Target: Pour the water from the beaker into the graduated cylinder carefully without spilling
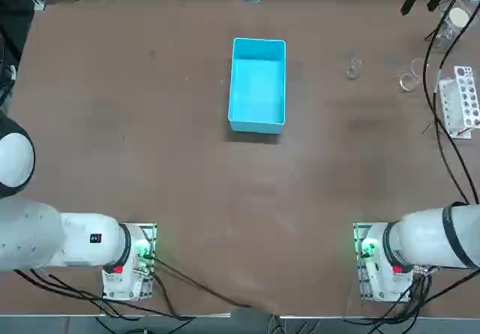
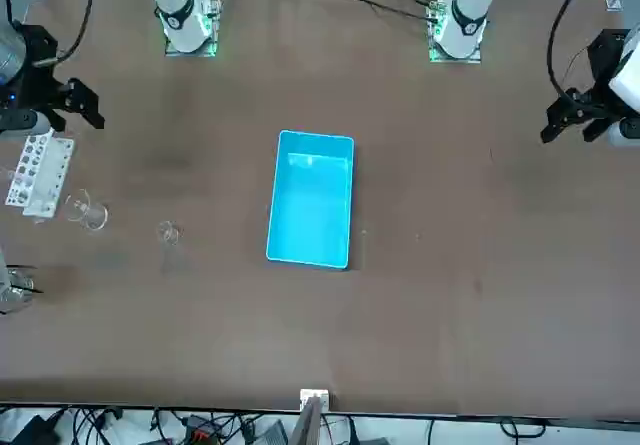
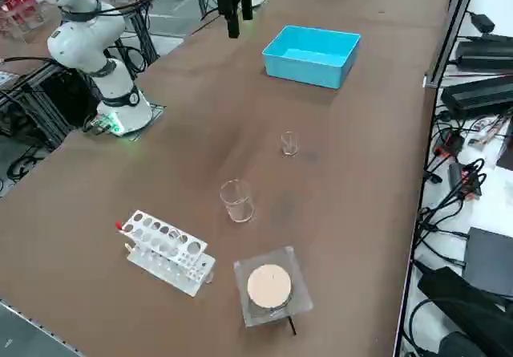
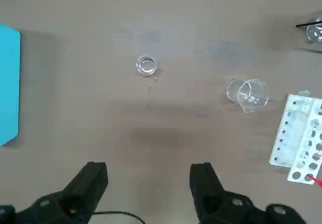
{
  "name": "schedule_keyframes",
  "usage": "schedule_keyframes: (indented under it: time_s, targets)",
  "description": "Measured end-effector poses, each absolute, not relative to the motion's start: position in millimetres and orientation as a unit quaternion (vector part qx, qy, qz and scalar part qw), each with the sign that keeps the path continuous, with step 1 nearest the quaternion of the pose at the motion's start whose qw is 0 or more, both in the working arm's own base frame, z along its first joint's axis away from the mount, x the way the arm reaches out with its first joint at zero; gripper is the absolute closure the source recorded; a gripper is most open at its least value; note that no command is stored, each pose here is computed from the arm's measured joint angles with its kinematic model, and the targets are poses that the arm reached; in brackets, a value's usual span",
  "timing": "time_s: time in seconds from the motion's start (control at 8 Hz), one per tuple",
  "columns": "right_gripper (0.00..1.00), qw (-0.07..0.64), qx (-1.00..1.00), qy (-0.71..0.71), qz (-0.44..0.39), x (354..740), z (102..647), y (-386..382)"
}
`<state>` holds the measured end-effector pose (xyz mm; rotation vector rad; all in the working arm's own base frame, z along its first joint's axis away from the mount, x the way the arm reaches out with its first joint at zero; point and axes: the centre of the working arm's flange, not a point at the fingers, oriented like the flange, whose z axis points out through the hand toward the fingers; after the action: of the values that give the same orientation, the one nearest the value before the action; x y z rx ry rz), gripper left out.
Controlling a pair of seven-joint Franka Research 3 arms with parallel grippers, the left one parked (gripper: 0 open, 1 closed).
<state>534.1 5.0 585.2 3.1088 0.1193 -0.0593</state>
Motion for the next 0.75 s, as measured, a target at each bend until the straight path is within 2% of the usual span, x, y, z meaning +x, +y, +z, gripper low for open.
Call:
schedule_keyframes:
  time_s: [0.75]
  targets:
    - [0.00,0.013,0.999,0.038,-0.035,543.0,586.8,4.9]
